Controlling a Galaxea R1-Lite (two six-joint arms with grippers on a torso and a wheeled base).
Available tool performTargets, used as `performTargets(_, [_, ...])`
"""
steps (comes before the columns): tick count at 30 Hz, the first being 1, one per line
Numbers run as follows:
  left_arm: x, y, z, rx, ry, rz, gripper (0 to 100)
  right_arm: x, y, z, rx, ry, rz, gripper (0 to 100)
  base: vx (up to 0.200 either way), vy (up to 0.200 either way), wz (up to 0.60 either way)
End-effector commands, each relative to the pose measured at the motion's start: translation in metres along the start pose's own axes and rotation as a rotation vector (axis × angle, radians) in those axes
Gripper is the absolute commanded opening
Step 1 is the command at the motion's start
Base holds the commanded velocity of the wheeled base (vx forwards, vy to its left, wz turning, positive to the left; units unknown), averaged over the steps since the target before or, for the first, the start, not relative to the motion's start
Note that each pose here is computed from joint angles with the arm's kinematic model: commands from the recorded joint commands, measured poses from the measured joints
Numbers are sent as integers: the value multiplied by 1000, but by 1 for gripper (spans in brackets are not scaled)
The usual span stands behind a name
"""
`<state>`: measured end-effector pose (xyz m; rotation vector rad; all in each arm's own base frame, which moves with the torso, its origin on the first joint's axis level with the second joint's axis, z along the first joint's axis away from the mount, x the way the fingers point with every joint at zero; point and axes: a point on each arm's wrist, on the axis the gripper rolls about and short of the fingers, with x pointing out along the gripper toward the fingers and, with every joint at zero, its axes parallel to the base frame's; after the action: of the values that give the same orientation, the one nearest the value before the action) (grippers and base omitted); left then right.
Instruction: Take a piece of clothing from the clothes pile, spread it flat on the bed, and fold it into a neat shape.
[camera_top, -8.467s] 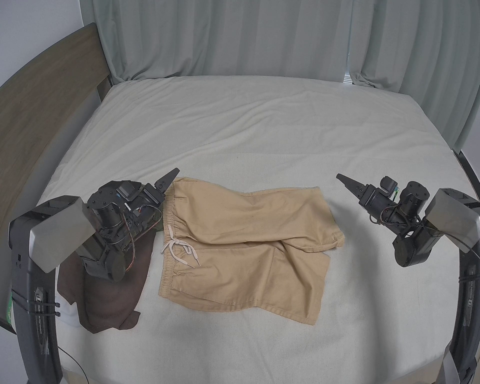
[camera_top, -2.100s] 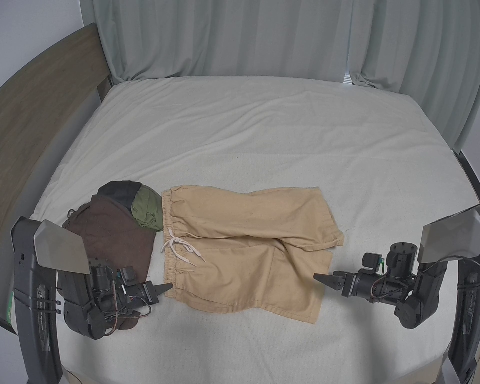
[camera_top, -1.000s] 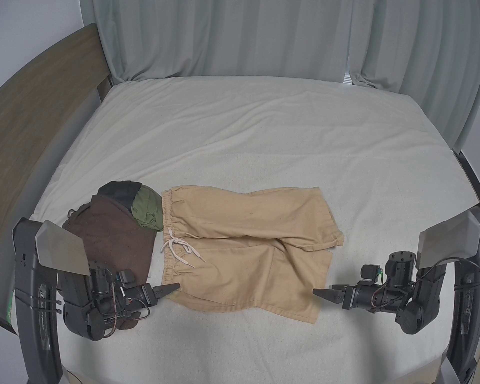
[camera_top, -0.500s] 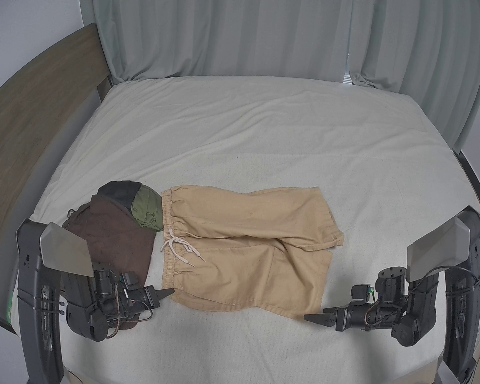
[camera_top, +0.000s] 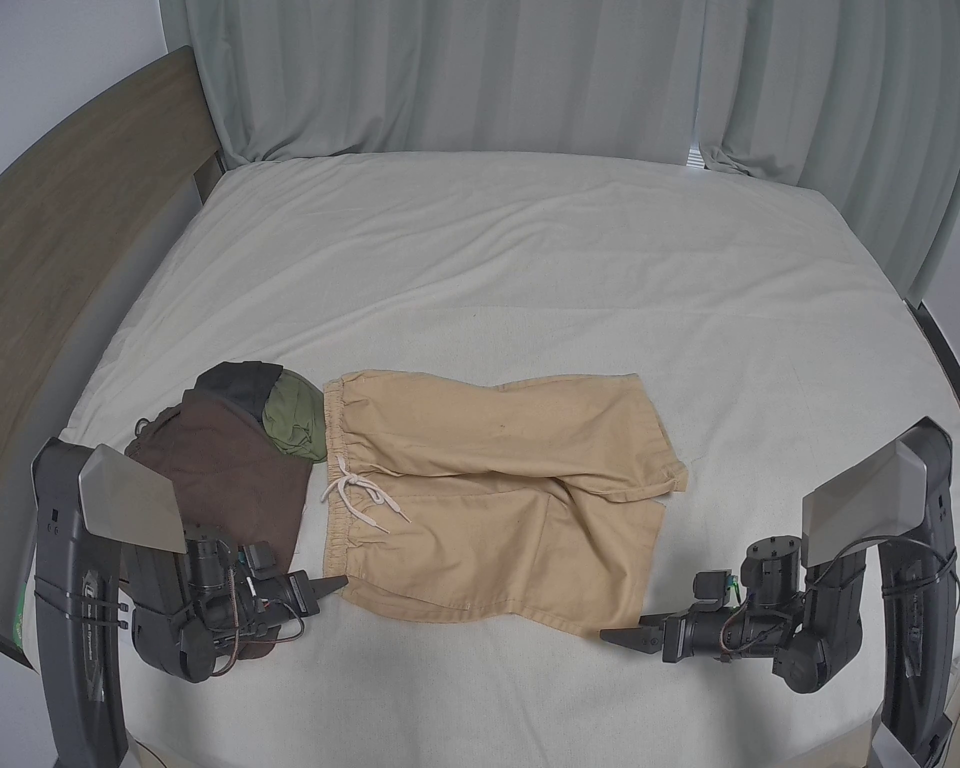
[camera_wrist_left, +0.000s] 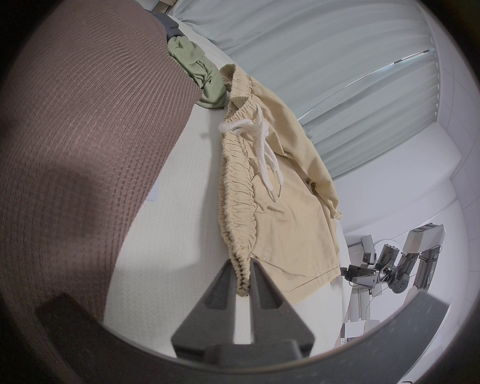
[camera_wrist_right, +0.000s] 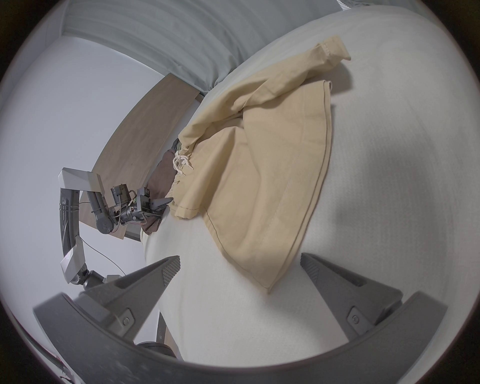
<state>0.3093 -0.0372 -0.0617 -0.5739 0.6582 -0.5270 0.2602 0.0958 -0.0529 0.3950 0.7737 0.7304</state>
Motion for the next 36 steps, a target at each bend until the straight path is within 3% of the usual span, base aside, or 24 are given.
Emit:
performTargets(1, [0, 0, 1, 1, -3, -1, 0, 7, -2, -8, 7, 30, 2, 100, 0, 0, 0])
performTargets(14, [0, 0, 1, 3, -5, -2, 0, 14, -3, -7, -4, 27, 13, 100, 0, 0, 0])
performTargets(15, [0, 0, 1, 3, -4, -3, 0, 14, -3, -7, -2, 27, 13, 0, 0, 0, 0])
performTargets(29, [0, 1, 2, 2, -6, -1, 0, 11, -4, -6, 2, 21, 6, 0, 0, 0, 0])
performTargets(36, [-7, -8, 14, 20, -45, -16, 0, -9, 1, 2, 9, -14, -20, 0, 0, 0, 0])
